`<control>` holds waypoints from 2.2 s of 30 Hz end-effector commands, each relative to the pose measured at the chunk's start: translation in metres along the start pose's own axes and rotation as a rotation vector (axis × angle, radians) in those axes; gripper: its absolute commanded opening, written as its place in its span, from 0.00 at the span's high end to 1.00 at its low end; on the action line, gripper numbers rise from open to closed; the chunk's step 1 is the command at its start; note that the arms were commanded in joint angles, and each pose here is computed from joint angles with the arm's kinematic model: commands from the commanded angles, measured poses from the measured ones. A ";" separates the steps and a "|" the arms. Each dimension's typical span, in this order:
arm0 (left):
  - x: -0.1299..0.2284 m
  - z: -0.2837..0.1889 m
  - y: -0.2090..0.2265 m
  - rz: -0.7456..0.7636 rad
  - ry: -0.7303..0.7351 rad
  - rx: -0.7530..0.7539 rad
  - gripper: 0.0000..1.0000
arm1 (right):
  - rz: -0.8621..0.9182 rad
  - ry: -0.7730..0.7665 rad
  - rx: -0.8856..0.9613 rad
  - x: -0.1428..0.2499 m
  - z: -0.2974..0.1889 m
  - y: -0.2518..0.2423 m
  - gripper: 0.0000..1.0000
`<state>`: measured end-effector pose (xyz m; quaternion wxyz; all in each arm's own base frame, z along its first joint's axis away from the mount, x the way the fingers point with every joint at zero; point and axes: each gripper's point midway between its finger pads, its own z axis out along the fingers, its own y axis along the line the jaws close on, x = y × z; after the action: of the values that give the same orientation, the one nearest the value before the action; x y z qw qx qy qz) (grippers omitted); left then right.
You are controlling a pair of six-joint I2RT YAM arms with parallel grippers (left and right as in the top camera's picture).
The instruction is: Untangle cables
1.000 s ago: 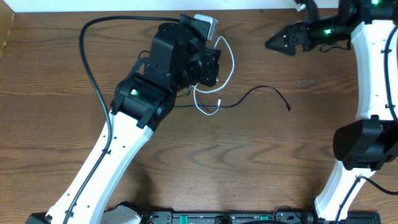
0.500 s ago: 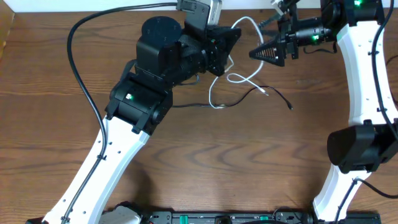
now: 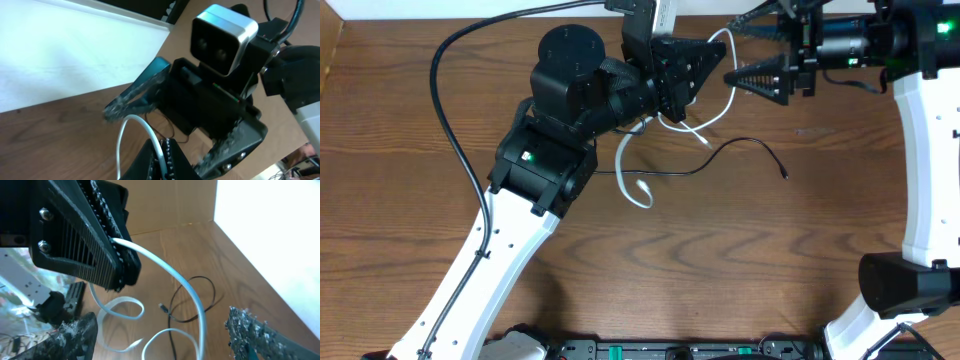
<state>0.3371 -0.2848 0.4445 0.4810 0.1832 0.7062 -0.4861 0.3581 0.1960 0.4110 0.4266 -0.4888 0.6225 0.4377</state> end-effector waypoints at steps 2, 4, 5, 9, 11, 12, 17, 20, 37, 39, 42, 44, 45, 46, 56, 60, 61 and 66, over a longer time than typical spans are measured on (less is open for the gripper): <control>-0.018 -0.011 -0.018 -0.008 -0.049 0.045 0.93 | 0.042 0.020 -0.028 0.003 0.011 0.007 0.15; -0.023 -0.011 -0.021 -0.021 -0.066 0.056 0.92 | 0.038 0.042 -0.024 0.006 0.017 0.008 0.09; -0.025 -0.011 -0.022 -0.028 -0.075 0.062 0.92 | 0.034 0.057 -0.020 0.008 0.020 0.008 0.05; -0.032 -0.012 -0.027 -0.052 -0.102 0.081 0.92 | 0.020 0.086 -0.033 0.010 0.032 0.014 0.01; -0.034 -0.012 -0.027 -0.064 -0.111 0.080 0.93 | 0.008 0.087 -0.048 0.008 0.038 0.019 0.01; -0.035 -0.013 -0.026 -0.075 -0.115 0.079 0.93 | 0.002 0.086 -0.054 0.008 0.040 0.020 0.01; -0.038 -0.013 -0.023 -0.114 -0.130 0.064 0.93 | -0.032 0.077 -0.058 0.003 0.045 0.021 0.29; -0.038 -0.013 -0.022 -0.114 -0.130 0.062 0.92 | -0.016 0.073 -0.040 0.002 0.043 0.016 0.53; -0.029 -0.011 -0.014 -0.132 -0.099 0.032 0.83 | 0.248 0.013 0.175 -0.007 0.002 -0.041 0.99; -0.024 -0.011 -0.009 -0.149 -0.083 0.008 0.72 | 0.344 0.006 0.285 -0.006 -0.007 -0.062 0.99; -0.015 -0.010 0.006 -0.185 -0.060 -0.065 0.66 | 0.492 -0.034 0.491 -0.005 -0.027 -0.098 0.99; -0.008 -0.011 0.017 -0.208 -0.046 -0.121 0.63 | 0.561 -0.083 0.653 -0.006 -0.047 -0.124 0.99; -0.005 -0.012 0.023 -0.219 -0.039 -0.151 0.62 | 0.577 -0.105 0.740 -0.006 -0.060 -0.137 0.99; -0.002 -0.013 0.028 -0.228 -0.033 -0.175 0.62 | 0.590 -0.126 0.813 -0.006 -0.071 -0.147 0.99; 0.031 -0.021 0.055 -0.144 0.088 -0.315 0.62 | 0.590 -0.151 1.451 0.030 -0.189 -0.210 0.99; 0.042 -0.024 0.059 -0.120 0.137 -0.334 0.62 | 0.626 -0.148 1.522 0.057 -0.218 -0.234 0.99; 0.045 -0.025 0.060 -0.118 0.148 -0.339 0.62 | 0.651 -0.156 1.539 0.067 -0.226 -0.241 0.99; 0.049 -0.026 0.061 -0.112 0.166 -0.346 0.63 | 0.799 -0.220 1.568 0.122 -0.260 -0.278 0.99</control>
<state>0.3480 -0.2498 0.3609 0.3970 0.0822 0.8336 -0.3751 0.5730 -0.0879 0.3571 0.5307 0.1847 0.8263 0.0374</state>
